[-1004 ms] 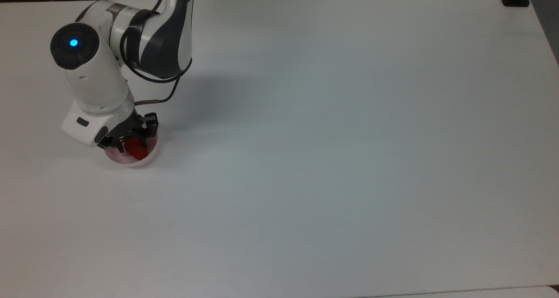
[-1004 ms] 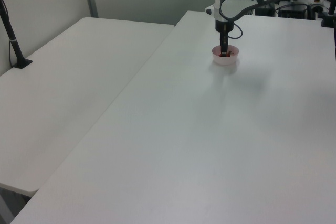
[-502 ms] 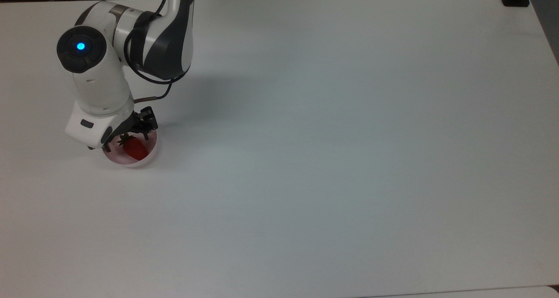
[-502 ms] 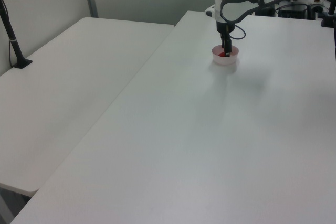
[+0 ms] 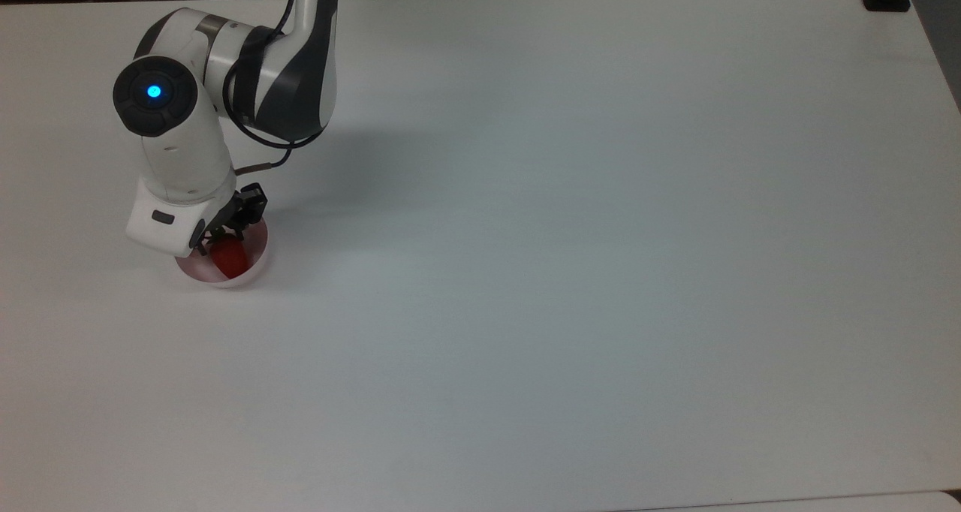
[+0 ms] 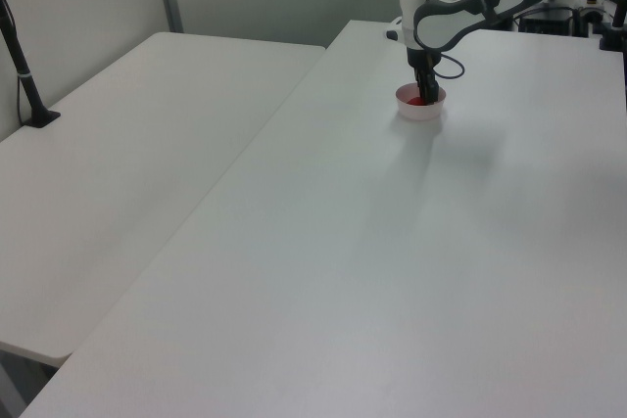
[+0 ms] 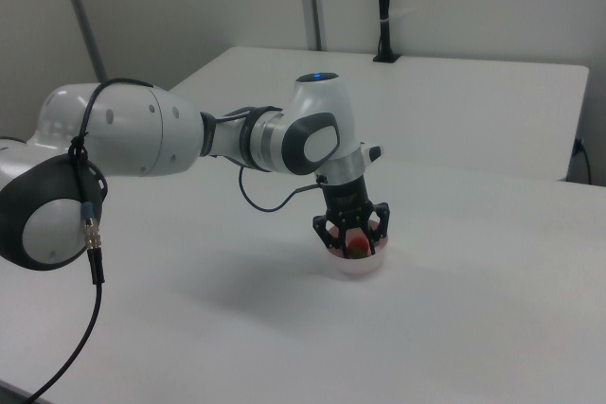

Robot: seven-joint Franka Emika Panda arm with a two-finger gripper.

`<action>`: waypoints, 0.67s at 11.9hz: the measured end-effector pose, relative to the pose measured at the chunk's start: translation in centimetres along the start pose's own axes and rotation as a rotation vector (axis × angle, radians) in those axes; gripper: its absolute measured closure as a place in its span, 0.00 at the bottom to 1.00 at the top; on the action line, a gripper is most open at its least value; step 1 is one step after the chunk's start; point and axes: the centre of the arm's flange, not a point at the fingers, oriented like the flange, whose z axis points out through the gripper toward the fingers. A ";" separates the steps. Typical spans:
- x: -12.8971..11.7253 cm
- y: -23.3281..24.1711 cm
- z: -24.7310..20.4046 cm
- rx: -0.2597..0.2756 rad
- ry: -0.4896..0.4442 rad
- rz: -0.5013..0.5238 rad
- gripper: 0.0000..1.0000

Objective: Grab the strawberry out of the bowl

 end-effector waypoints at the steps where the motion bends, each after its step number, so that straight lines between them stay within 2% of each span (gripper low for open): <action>1: 0.0 0.0 -0.1 -0.001 0.001 0.000 0.57; 3: 0.0 0.1 -0.9 -0.001 0.003 0.010 0.63; 5: 0.3 0.1 -2.9 0.024 0.041 0.079 0.63; 8: 0.1 0.1 -4.1 0.028 0.057 0.121 0.47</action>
